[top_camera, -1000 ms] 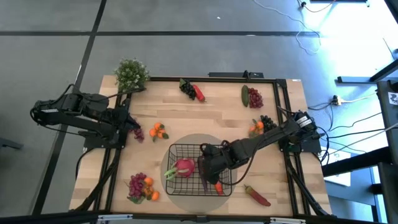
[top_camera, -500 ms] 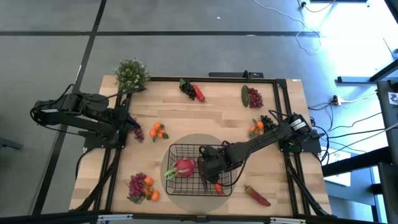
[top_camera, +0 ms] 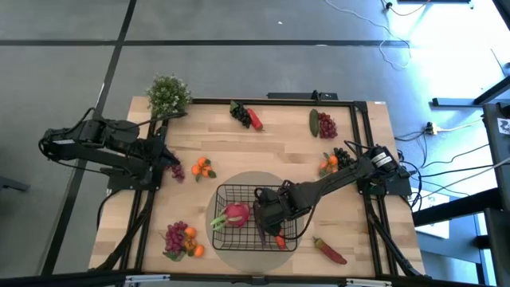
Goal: Build produce basket
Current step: Put the red bell pepper into the black wire basket, then put the bottom chili pepper into the black wire basket
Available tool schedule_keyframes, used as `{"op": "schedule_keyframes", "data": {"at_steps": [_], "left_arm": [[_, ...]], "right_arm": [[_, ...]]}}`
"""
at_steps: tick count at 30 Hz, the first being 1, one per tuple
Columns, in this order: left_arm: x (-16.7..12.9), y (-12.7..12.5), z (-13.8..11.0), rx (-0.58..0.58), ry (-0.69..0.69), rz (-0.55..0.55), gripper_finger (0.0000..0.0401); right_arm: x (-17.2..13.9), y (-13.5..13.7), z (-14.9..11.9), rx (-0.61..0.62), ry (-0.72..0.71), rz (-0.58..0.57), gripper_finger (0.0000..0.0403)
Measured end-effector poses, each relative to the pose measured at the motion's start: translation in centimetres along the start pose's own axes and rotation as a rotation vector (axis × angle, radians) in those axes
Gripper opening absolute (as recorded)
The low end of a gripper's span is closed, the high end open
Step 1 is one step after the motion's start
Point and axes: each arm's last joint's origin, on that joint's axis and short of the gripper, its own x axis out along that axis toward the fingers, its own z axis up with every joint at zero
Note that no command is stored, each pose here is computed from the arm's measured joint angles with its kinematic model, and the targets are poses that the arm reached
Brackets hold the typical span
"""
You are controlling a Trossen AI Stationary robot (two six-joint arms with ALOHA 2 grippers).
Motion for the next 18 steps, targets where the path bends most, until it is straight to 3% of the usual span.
{"op": "schedule_keyframes", "data": {"at_steps": [13,18], "left_arm": [[0.0,0.0,0.0,0.000,0.002,0.000,0.0000],[0.0,0.0,0.0,0.000,0.003,0.000,0.0000]], "right_arm": [[-2.3,0.1,0.7,0.011,-0.039,0.040,0.0272],[-4.6,0.1,1.6,0.016,-0.111,0.001,0.0273]]}}
